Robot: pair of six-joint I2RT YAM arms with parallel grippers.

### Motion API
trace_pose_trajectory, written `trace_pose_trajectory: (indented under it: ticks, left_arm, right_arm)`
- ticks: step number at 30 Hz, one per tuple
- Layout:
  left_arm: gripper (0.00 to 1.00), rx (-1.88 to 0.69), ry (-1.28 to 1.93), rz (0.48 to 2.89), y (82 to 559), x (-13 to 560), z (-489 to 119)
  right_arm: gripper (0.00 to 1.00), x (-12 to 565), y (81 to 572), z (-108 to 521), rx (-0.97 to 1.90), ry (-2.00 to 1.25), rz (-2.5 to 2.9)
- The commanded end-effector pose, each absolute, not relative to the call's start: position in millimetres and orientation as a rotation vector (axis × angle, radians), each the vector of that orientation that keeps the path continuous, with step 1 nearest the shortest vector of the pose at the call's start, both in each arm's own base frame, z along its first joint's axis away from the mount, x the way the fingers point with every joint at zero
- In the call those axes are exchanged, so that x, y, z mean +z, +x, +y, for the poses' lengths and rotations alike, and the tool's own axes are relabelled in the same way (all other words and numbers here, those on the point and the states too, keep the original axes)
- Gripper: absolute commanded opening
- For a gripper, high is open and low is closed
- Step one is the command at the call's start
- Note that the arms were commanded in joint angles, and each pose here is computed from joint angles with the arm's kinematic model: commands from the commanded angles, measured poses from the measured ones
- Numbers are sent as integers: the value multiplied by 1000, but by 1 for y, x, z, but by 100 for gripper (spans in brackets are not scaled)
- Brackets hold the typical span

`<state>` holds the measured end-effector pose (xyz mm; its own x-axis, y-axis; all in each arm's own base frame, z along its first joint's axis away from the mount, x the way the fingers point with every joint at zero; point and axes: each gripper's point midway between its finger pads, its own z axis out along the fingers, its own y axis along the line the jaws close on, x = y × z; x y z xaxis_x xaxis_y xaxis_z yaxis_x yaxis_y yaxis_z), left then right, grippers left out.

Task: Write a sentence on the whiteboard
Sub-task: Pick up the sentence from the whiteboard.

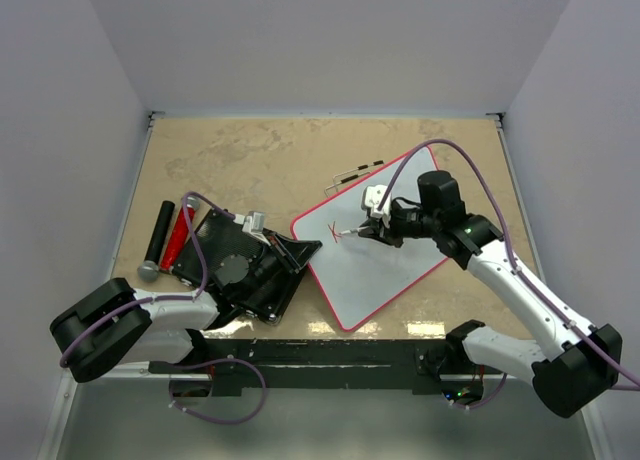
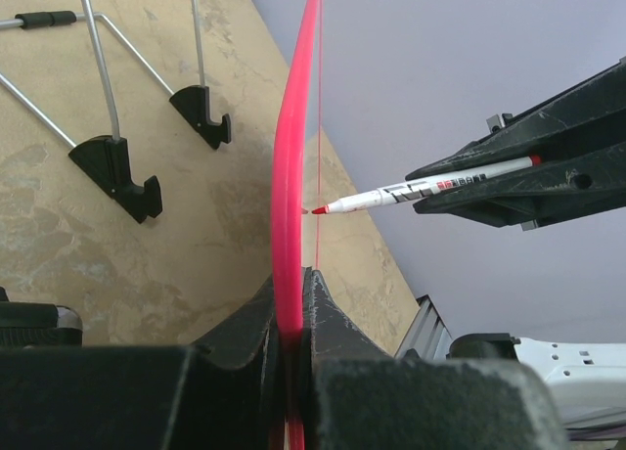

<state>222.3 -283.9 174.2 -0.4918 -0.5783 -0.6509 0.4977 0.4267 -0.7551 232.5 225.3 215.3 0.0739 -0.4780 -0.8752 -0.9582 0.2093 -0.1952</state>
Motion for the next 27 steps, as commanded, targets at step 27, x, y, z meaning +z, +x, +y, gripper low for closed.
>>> trace_pose_trajectory:
  ticks: [27]
  left_arm:
    - [0,-1303,-1,1517,224,205,-291]
  right_arm:
    - [0,235,262,223,551,-1277,1546]
